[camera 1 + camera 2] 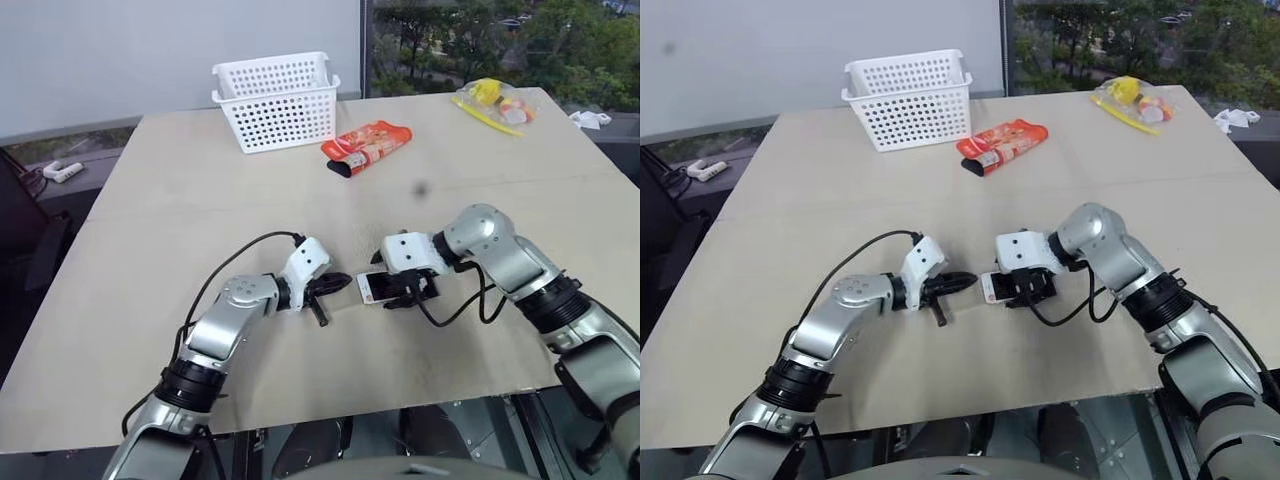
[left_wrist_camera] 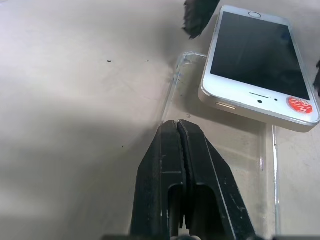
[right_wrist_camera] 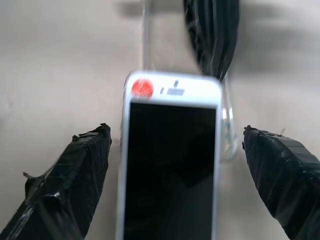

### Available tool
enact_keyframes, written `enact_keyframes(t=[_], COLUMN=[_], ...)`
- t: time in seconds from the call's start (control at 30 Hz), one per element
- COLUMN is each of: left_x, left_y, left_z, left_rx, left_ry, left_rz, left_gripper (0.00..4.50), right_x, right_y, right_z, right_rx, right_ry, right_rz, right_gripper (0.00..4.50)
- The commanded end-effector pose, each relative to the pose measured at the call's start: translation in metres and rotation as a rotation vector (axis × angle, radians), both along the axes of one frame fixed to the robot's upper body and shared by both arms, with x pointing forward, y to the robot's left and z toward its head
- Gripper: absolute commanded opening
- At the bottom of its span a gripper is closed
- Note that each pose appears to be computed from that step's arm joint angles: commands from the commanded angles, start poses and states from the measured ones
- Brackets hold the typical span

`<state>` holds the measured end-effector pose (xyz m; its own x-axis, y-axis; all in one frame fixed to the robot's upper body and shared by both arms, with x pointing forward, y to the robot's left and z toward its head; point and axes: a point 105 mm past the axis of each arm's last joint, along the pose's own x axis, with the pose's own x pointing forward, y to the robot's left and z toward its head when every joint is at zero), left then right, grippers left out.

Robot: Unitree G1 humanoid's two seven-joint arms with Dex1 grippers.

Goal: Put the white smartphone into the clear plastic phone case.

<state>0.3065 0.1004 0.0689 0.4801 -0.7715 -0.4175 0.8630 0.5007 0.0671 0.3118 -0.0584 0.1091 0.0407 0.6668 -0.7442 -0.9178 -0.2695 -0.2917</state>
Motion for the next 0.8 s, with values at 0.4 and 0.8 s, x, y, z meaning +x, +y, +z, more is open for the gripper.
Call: enact_keyframes(t=[0.4,0.8], left_x=[-0.02,-0.014], left_y=[-0.009,-0.006], left_z=[0.033,0.045], left_rx=[0.036,0.023], left_ry=[0.012,-0.04], left_rz=[-0.184,-0.162], left_gripper=[0.0,0.0], right_x=[0.023,0.021], right_y=[-0.044,-0.039], right_z=[-0.028,-0.018], right_rx=[-0.153,-0.152], right_ry=[0.069,0.07], right_rz=[-0.107,-0.06], right_gripper=[4.24,2.97])
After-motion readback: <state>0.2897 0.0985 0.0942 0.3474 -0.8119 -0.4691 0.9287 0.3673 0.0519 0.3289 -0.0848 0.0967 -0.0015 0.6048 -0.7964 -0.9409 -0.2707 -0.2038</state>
